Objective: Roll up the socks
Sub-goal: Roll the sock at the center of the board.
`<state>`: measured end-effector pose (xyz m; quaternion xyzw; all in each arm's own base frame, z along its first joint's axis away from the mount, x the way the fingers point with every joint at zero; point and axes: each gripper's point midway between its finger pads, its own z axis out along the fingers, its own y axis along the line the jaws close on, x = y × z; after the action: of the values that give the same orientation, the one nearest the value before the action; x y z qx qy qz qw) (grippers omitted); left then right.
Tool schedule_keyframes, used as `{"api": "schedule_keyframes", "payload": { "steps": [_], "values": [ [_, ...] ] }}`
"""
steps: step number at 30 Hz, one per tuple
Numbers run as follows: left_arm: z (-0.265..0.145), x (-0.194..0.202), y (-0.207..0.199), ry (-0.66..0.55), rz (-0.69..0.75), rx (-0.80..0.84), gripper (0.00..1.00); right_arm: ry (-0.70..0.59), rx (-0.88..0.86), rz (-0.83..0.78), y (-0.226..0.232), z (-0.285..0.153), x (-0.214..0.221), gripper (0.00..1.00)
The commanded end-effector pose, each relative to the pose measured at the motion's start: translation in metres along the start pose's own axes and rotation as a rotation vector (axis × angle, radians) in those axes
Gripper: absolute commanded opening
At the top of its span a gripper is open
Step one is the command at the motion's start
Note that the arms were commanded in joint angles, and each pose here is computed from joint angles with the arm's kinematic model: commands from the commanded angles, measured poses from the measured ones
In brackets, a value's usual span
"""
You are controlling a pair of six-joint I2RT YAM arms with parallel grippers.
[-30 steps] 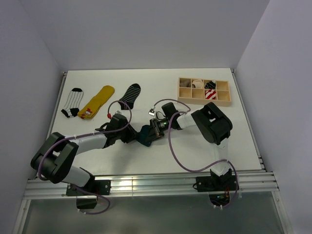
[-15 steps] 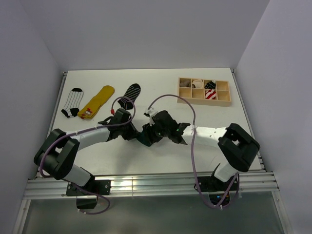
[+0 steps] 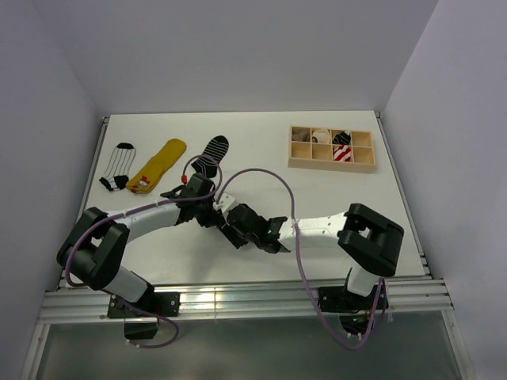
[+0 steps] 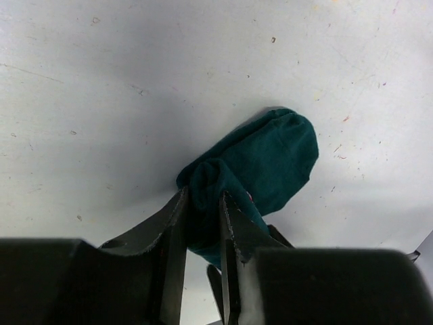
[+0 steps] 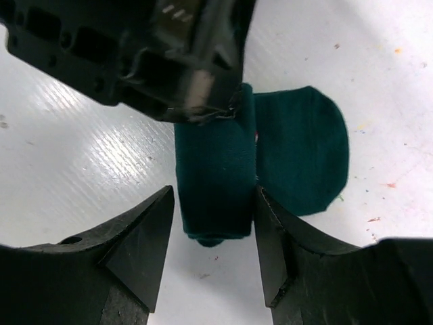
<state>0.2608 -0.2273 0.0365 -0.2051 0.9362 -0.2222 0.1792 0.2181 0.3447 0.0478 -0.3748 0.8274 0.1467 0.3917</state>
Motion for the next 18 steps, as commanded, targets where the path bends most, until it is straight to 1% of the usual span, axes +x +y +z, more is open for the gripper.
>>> {"api": "schedule_keyframes", "payload": {
  "steps": [1,3,5,6,7,8,9,10,11,12,13,14,15,16,17,18],
  "values": [
    [0.0,-0.002,-0.005,0.001,0.032,0.003,0.27,-0.043,0.066,-0.057,0.001,0.007,-0.017,0.58],
    [0.002,0.0,-0.005,0.008,0.032,0.006,0.27,-0.041,0.078,-0.071,0.002,0.011,-0.017,0.58],
    [0.003,0.001,-0.007,0.017,0.03,0.015,0.27,-0.011,0.092,-0.093,0.004,0.018,-0.007,0.57],
    [0.003,0.003,-0.008,0.026,0.029,0.029,0.27,-0.013,0.118,-0.095,0.001,0.02,-0.009,0.56],
    [0.004,0.004,-0.009,0.028,0.027,0.036,0.28,0.012,0.119,-0.105,0.001,0.025,0.0,0.52],
    [0.003,0.004,-0.009,0.028,0.024,0.041,0.29,0.016,0.12,-0.108,0.001,0.026,0.002,0.39],
    [0.003,0.006,-0.008,0.03,0.024,0.041,0.32,0.022,0.117,-0.107,0.002,0.027,0.005,0.29],
    [0.002,0.004,-0.009,0.023,0.024,0.049,0.34,0.023,0.098,-0.105,0.005,0.027,0.006,0.14],
    [0.001,0.004,-0.008,0.021,0.024,0.047,0.36,0.028,0.087,-0.097,0.005,0.026,0.009,0.08],
    [-0.001,0.004,-0.008,0.012,0.023,0.053,0.4,0.029,0.074,-0.08,0.006,0.025,0.009,0.04],
    [-0.002,0.002,-0.007,0.001,0.019,0.052,0.43,0.028,0.035,-0.059,0.007,0.022,0.01,0.0],
    [-0.005,-0.001,-0.01,-0.01,0.019,0.065,0.45,0.028,0.013,-0.04,0.007,0.02,0.01,0.0],
    [-0.009,-0.002,-0.011,-0.023,0.014,0.077,0.52,0.029,-0.014,-0.009,0.008,0.018,0.009,0.0],
    [-0.011,-0.006,-0.012,-0.039,0.005,0.08,0.56,0.03,-0.086,0.015,0.016,0.014,0.007,0.0],
    [-0.013,-0.007,-0.01,-0.05,0.0,0.08,0.6,0.042,-0.107,0.052,0.007,0.014,0.009,0.0],
    [-0.019,-0.011,-0.012,-0.069,-0.011,0.092,0.66,0.041,-0.136,0.087,0.006,0.011,0.007,0.0]
  ]
}}
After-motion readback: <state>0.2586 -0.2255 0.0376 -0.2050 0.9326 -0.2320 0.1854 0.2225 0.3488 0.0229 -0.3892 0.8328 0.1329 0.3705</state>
